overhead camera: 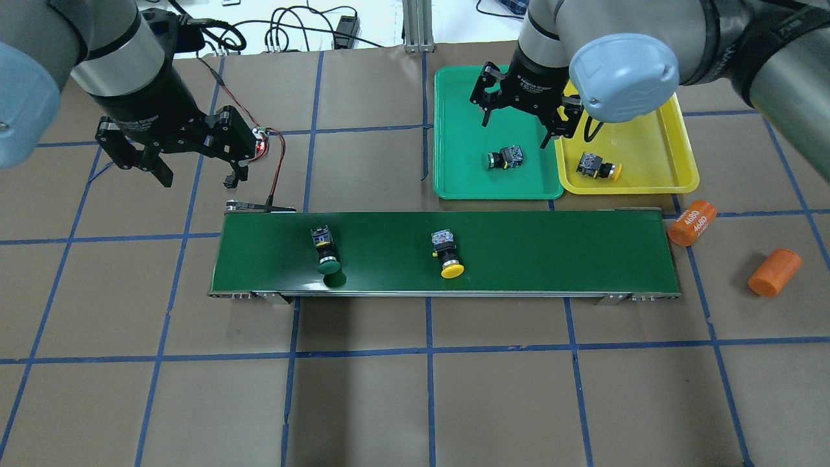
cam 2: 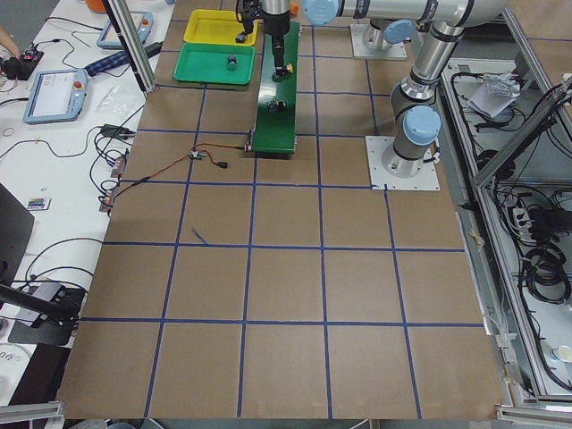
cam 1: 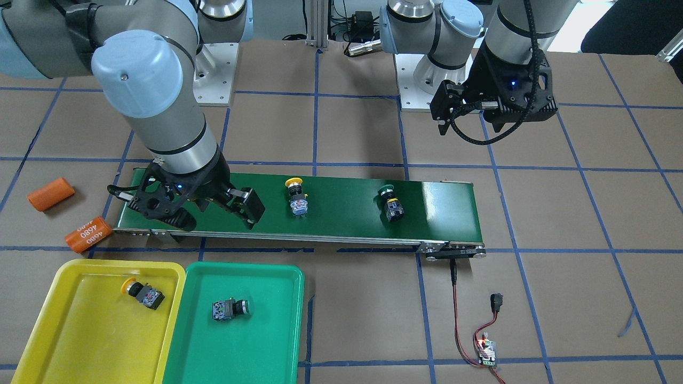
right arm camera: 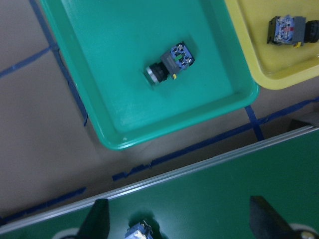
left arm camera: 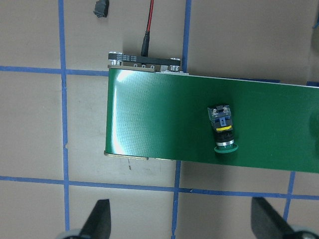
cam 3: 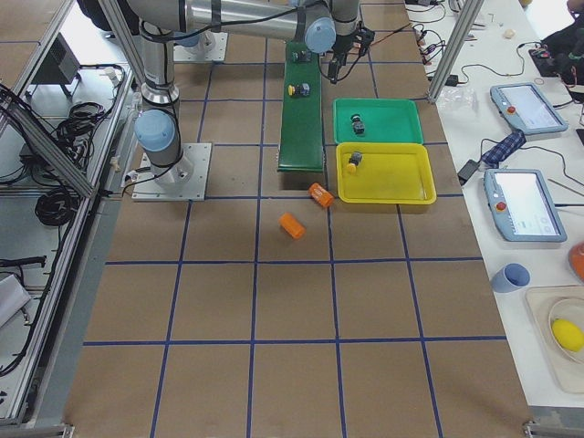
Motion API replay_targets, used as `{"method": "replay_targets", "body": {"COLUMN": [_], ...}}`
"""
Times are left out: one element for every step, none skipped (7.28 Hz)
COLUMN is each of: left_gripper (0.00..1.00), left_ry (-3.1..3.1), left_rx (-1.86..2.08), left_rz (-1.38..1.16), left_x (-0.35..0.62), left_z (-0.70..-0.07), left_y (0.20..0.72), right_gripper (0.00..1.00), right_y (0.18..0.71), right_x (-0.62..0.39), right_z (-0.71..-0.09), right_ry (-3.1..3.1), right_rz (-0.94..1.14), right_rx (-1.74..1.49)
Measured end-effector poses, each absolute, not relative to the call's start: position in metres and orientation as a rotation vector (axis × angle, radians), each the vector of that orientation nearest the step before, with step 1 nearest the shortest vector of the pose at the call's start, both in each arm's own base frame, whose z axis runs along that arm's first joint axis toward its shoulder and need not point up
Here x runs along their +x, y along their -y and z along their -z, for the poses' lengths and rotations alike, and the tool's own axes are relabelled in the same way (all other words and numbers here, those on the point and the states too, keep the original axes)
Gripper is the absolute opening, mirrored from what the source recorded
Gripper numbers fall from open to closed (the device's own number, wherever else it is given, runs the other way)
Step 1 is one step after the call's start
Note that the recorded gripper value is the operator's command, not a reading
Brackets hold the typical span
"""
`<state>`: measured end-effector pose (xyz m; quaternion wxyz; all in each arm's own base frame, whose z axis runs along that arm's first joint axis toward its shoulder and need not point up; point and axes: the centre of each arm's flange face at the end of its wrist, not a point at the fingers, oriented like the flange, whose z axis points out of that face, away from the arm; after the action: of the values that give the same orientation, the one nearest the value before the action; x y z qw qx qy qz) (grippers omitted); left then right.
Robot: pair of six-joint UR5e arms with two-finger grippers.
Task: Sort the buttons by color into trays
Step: 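Move right gripper to the conveyor and grasp the yellow-capped button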
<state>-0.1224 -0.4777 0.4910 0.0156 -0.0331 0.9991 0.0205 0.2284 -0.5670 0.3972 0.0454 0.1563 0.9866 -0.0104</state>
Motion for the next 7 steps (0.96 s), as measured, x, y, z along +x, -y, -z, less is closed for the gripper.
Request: {"method": "replay_targets", "body": {"left_gripper": [1.00,1.00,1.00,1.00,1.00,1.00,1.00], "left_ry": [-3.108,-3.106,-3.103,-3.102,-3.102,-3.103,-3.104], "left_rx": [-0.103,-0.104,-0.103,-0.103,-0.103,-0.103,-0.103], "left_rz": [-0.061,-0.056,-0.055,-0.056,-0.058,-0.060,-0.063], "left_x": [-0.122,-0.122,-0.121,-0.121,-0.121,-0.121,-0.122], "left_z": [-0.492,-0.493,-0.494,-0.494,-0.493,-0.492,-0.491], "left_y": [0.477,0.476,0.475,0.474,0.474,0.474,0.474], "right_gripper": [1.00,1.00,1.00,1.00,1.00,1.00,1.00], "right_y": [0.557,0.553,0.553,0.552,0.549,0.542,0.534], "right_x": [0.238,0.239,0.236,0.235,0.236,0.237,0.236], "right_z": [-0.391,-0.387,-0.382,-0.376,-0.365,-0.348,-0.330], "right_ry": [-3.050,-3.066,-3.081,-3.093,-3.094,-3.096,-3.102], "right_rz": [0.018,0.013,0.001,-0.018,-0.050,-0.096,-0.154], "right_rx": [0.214,-0.030,-0.163,-0.219,-0.243,-0.252,-0.234]}}
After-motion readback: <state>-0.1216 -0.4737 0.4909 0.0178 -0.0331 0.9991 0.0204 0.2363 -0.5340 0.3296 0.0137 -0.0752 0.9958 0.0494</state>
